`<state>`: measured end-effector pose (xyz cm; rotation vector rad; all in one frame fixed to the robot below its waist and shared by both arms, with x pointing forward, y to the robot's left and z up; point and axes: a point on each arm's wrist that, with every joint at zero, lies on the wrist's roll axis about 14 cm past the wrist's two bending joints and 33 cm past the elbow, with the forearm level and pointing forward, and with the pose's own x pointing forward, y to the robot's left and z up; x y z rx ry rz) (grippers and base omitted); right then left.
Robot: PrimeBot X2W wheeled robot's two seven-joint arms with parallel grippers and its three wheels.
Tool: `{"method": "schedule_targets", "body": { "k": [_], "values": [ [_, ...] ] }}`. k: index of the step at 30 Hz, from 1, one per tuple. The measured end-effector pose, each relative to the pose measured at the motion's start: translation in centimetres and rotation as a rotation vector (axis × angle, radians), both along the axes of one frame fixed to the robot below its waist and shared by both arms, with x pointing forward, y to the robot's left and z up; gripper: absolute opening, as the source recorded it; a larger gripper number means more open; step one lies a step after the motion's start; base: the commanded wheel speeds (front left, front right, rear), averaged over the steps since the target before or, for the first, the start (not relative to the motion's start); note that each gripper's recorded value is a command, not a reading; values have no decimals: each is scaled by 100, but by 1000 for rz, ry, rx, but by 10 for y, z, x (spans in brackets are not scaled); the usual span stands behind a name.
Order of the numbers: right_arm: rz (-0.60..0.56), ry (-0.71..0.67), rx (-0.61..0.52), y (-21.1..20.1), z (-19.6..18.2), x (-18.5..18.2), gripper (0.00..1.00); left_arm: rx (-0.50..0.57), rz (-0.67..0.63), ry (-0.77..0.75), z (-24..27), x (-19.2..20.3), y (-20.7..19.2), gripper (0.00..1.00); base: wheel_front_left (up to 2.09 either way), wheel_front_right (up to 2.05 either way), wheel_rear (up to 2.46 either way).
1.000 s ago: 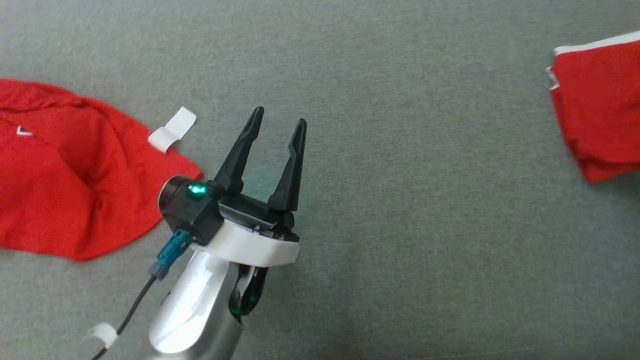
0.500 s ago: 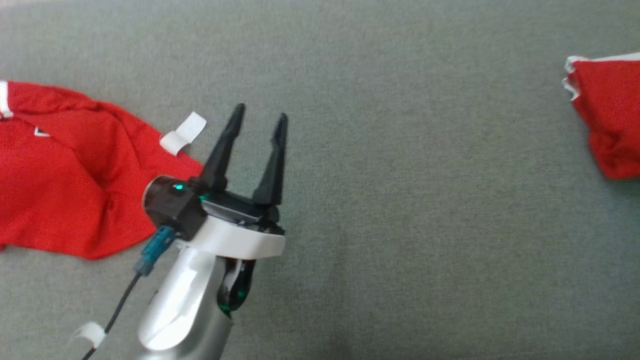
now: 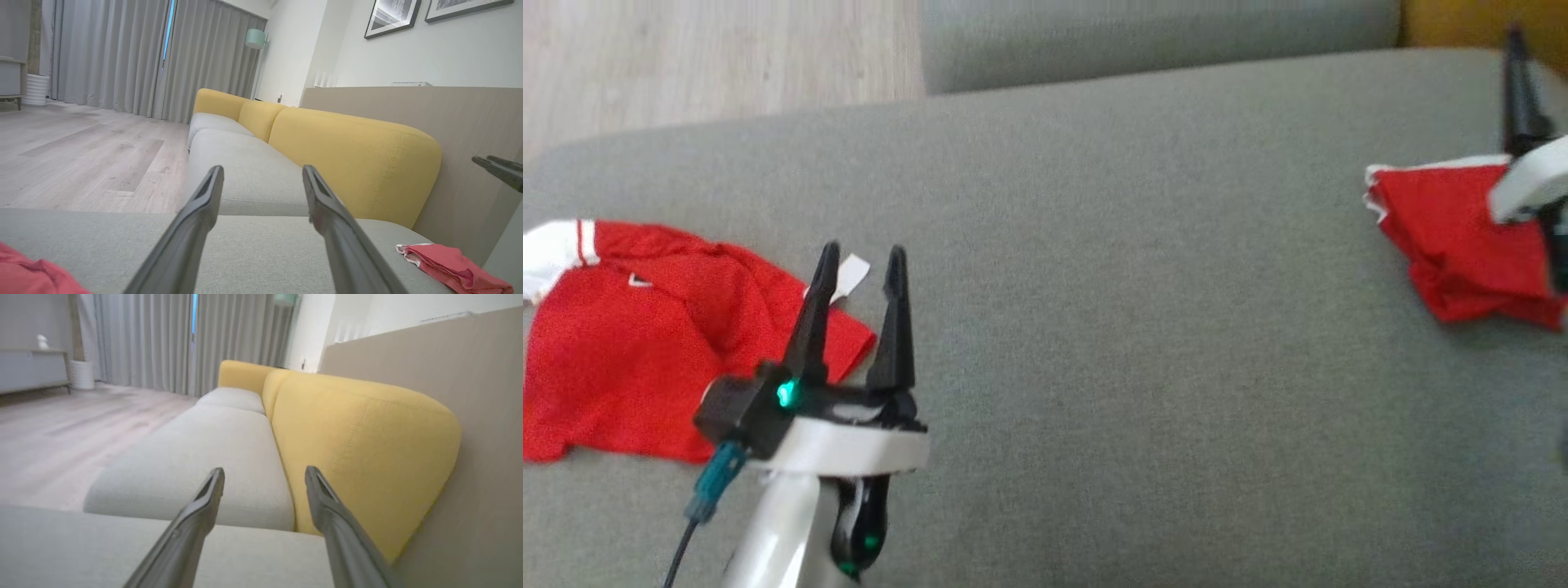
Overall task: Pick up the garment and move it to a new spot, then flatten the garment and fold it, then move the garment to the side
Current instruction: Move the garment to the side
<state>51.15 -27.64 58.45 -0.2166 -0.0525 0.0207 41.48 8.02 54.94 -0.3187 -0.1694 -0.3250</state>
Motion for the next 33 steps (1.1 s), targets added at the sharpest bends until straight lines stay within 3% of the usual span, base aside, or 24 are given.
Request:
{"method": "schedule_targets", "body": {
  "k": [4,12,21,33],
  "values": [
    [56,-82,141,38,12,-18,100,0,23,6,-1,-17,8,100,0,0,0],
    [97,-52,396,99,-36,-72,100,9,43,19,-6,-35,15,100,0,0,0],
    [42,35,399,98,-88,-121,100,11,35,42,-14,-39,13,100,0,0,0],
    [50,46,413,104,-95,-134,100,13,43,93,-32,-44,17,100,0,0,0]
  ]
}}
